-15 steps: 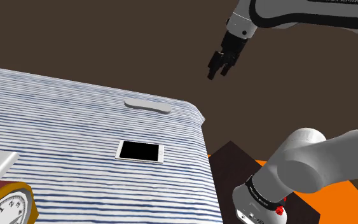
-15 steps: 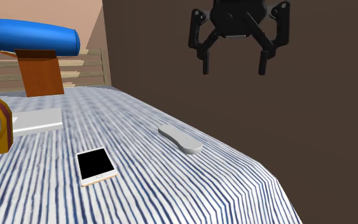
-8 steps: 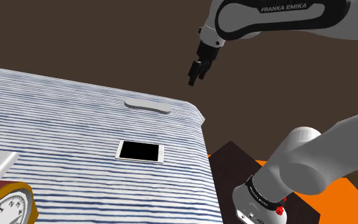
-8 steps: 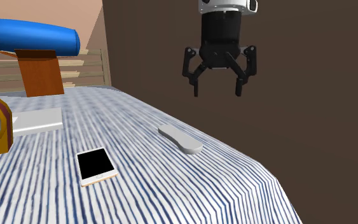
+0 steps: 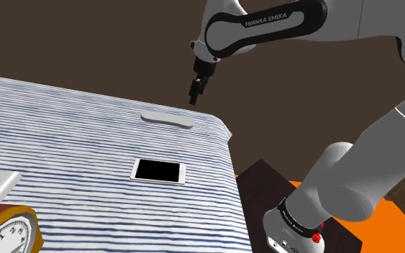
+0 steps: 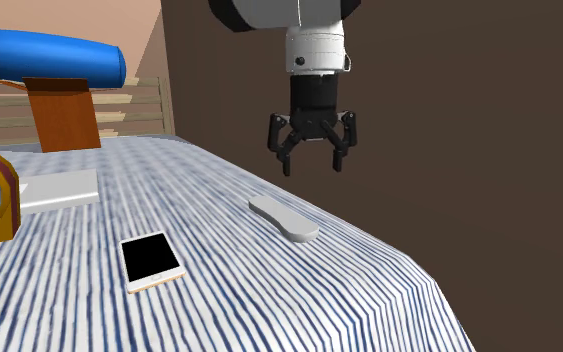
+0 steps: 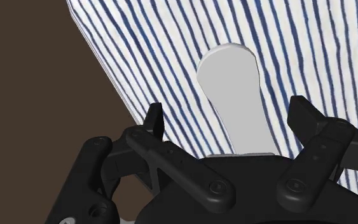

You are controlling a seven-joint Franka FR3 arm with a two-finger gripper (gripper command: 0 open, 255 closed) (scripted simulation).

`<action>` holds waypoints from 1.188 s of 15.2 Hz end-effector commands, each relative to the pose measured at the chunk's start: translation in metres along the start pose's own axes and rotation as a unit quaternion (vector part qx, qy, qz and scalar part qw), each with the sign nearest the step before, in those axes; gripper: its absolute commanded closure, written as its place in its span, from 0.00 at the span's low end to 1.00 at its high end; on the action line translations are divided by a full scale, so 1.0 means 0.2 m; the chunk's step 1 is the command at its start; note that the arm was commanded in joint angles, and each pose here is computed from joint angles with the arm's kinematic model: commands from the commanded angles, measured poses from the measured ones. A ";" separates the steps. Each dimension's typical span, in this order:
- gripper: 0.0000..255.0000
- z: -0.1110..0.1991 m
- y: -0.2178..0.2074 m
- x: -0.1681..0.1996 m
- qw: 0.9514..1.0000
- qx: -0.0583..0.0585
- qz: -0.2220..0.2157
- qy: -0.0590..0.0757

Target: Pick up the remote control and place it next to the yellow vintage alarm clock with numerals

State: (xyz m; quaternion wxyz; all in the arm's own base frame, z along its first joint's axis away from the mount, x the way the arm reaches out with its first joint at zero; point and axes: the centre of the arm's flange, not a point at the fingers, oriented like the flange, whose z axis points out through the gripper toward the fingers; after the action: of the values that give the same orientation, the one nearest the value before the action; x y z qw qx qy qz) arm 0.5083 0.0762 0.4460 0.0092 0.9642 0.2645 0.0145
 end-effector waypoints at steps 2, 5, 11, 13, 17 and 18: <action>0.00 0.14 -0.06 0.16 0.999 0.001 -0.053 -0.004; 0.00 0.26 -0.13 0.30 0.995 0.003 -0.104 -0.009; 0.00 0.44 -0.21 0.44 0.988 0.004 -0.155 -0.013; 0.00 0.49 -0.21 0.44 0.988 0.004 -0.155 -0.013; 0.00 0.58 -0.21 0.43 0.988 0.004 -0.155 -0.013; 0.00 0.58 -0.21 0.43 0.988 0.004 -0.155 -0.013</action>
State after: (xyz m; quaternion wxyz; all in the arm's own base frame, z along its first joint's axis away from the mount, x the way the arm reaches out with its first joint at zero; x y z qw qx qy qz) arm 0.5644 0.1559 0.3322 0.0111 0.9118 0.4105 -0.0011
